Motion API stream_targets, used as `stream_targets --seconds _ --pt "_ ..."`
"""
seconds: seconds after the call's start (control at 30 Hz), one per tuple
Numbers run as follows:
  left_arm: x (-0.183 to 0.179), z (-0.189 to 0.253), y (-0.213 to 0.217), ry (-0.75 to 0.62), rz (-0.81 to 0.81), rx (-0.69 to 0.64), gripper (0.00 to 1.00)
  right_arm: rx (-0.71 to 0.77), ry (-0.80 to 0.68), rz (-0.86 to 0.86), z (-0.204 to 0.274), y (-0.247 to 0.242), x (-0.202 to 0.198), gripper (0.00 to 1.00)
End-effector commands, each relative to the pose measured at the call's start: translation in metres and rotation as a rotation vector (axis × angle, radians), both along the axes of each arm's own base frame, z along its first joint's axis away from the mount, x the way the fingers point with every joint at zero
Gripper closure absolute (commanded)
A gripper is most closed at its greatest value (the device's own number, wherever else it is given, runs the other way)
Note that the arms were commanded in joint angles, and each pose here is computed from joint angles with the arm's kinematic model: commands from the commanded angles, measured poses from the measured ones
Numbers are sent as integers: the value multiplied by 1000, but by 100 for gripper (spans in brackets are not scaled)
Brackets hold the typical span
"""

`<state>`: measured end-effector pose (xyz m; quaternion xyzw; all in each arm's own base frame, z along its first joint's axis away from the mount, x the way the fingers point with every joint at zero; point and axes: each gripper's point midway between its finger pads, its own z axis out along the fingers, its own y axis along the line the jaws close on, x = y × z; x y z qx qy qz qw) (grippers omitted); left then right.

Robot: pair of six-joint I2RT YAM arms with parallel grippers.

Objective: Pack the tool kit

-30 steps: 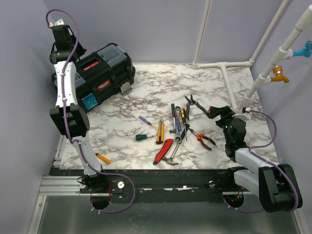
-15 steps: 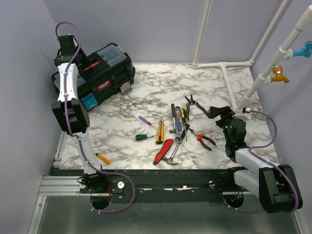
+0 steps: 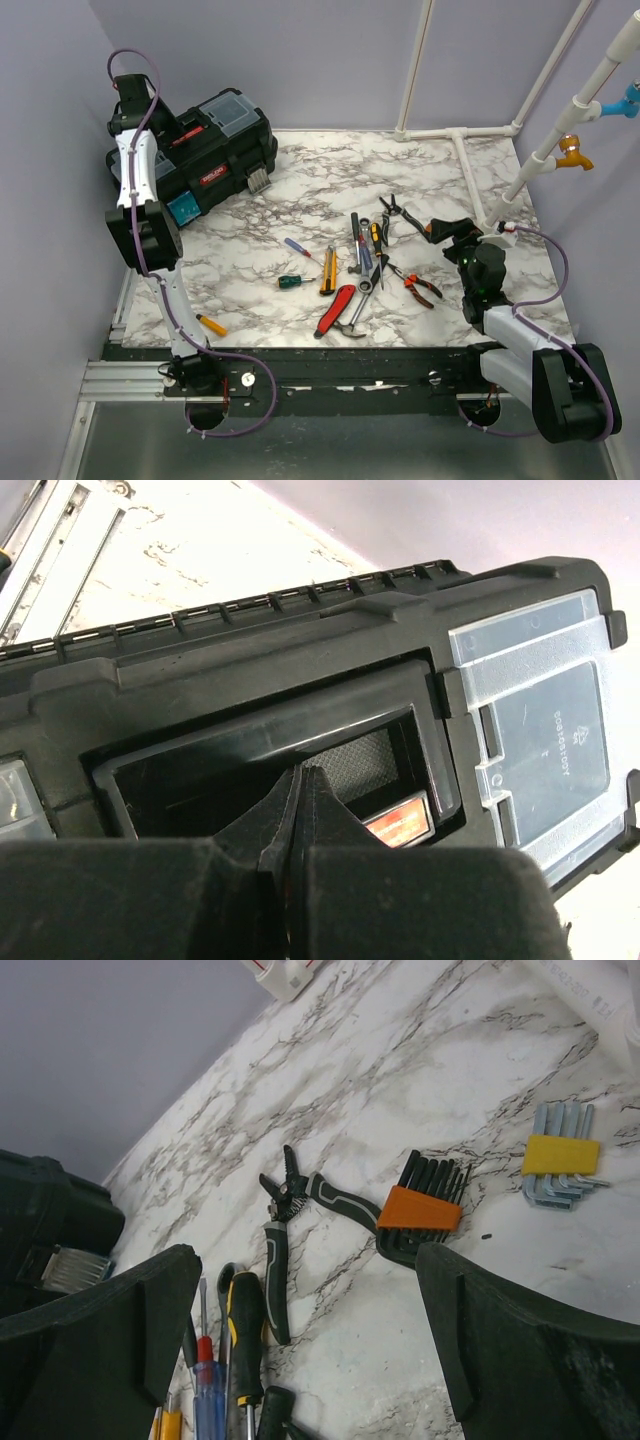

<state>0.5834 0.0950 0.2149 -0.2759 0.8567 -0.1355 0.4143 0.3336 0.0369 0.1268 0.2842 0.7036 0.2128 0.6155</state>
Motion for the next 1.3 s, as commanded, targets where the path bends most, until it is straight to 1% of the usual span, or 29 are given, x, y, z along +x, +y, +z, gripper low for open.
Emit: stream_targets --seconds 0.0,0.03,0.13,0.17,0.23,0.3,0.33,0.37,0.47,0.57,0.67,0.73,0.77,0.83,0.9,0.97,1.0,1.03,1.1,1.2,1.27 --pt "-72 -104 -65 418 -62 -252 100 7 15 -11 -3 -1 0 0" --pt "-80 -108 -78 426 -70 -280 100 6 19 -9 -3 -1 1 0" --pt "-96 -99 -126 368 -114 -373 100 5 26 -3 -3 0 2 0" --pt "-105 -100 -143 368 -114 -420 100 4 25 -1 -3 1 1 0" --pt "-114 -94 -174 318 -129 -480 100 6 23 3 -3 1 2 0" --pt "-122 -89 -198 289 -128 -520 100 5 25 7 -3 2 2 0" --pt "-126 -90 -202 283 -111 -536 100 5 28 8 -5 2 2 0" --pt "-130 -84 -221 265 -137 -543 100 5 28 10 -5 3 2 0" --pt "-134 -71 -242 231 -146 -550 100 2 36 18 -7 4 3 0" --pt "-126 -56 -242 202 -154 -534 100 2 42 32 -8 7 5 0" --pt "-115 -29 -233 170 -193 -456 100 -2 49 45 -10 9 7 0" --pt "-109 -1 -226 110 -245 -367 97 -6 51 61 -10 11 8 0" --pt "-106 18 -222 66 -271 -308 95 -12 53 73 -10 13 9 0" --pt "-104 52 -209 -3 -307 -193 81 -20 48 117 -8 21 12 0" --pt "-105 82 -196 -73 -324 -106 60 -20 50 159 -7 28 15 0" --pt "-108 104 -183 -141 -335 -70 44 -18 57 221 -6 39 17 0" --pt "-109 111 -179 -173 -357 -69 39 -18 58 237 -5 42 18 0" --pt "-110 117 -179 -206 -383 -75 37 -17 57 257 -3 45 19 0" --pt "-108 119 -162 -233 -390 -91 32 -11 40 306 4 53 19 0" --pt "-101 103 -138 -205 -354 -102 25 15 14 363 11 65 19 0" --pt "-96 88 -127 -177 -350 -115 21 39 24 399 11 73 21 3"
